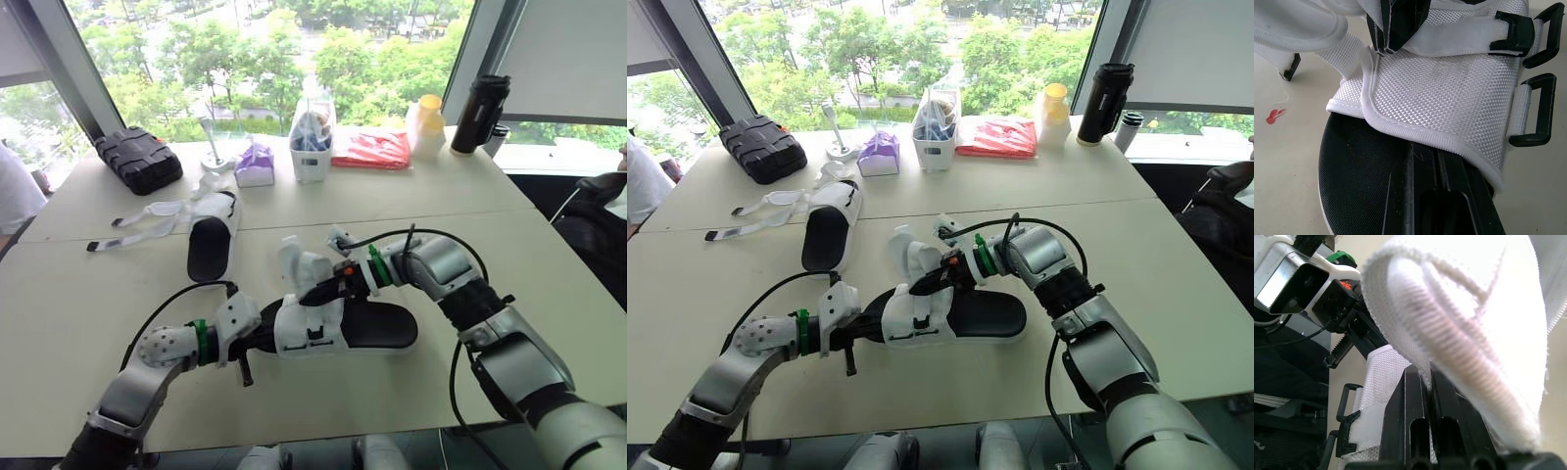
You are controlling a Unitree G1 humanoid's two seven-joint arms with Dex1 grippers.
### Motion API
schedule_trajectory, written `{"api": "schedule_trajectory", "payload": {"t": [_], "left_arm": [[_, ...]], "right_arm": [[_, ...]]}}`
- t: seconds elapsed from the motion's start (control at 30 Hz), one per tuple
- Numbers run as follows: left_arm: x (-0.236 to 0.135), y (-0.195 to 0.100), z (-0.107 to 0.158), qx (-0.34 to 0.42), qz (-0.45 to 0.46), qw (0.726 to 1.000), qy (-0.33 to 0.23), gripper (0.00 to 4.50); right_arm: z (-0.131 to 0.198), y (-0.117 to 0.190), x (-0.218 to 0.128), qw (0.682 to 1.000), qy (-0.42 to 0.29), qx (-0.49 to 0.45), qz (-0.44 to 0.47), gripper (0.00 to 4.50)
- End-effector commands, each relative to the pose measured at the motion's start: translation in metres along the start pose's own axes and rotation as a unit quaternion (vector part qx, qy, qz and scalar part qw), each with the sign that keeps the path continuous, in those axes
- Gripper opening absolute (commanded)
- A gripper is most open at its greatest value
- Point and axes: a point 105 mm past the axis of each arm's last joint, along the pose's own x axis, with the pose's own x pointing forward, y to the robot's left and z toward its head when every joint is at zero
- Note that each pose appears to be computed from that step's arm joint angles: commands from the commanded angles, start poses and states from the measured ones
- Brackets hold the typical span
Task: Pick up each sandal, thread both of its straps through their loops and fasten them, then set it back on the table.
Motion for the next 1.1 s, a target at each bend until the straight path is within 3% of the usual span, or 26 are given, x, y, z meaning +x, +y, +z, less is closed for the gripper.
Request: {"api": "schedule_trajectory", "payload": {"t": [0.03, 0.3, 0.57, 1.1], "left_arm": [[0.004, -0.011, -0.013, -0.017, -0.017, 0.999, 0.022, 0.0], [0.004, -0.009, -0.012, -0.017, -0.014, 1.0, 0.02, 0.0], [0.004, -0.009, -0.012, -0.016, -0.014, 1.0, 0.02, 0.0], [0.005, -0.009, -0.011, -0.016, -0.015, 1.0, 0.019, 0.0]], "right_arm": [[0.007, 0.006, -0.007, 1.0, -0.002, -0.016, 0.011, 0.02], [0.016, 0.029, -0.011, 0.998, -0.015, -0.044, 0.044, 0.02], [0.005, 0.034, -0.015, 0.996, -0.007, -0.08, 0.036, 0.02], [0.02, 0.046, -0.028, 0.99, -0.051, -0.132, 0.013, 0.02]]}}
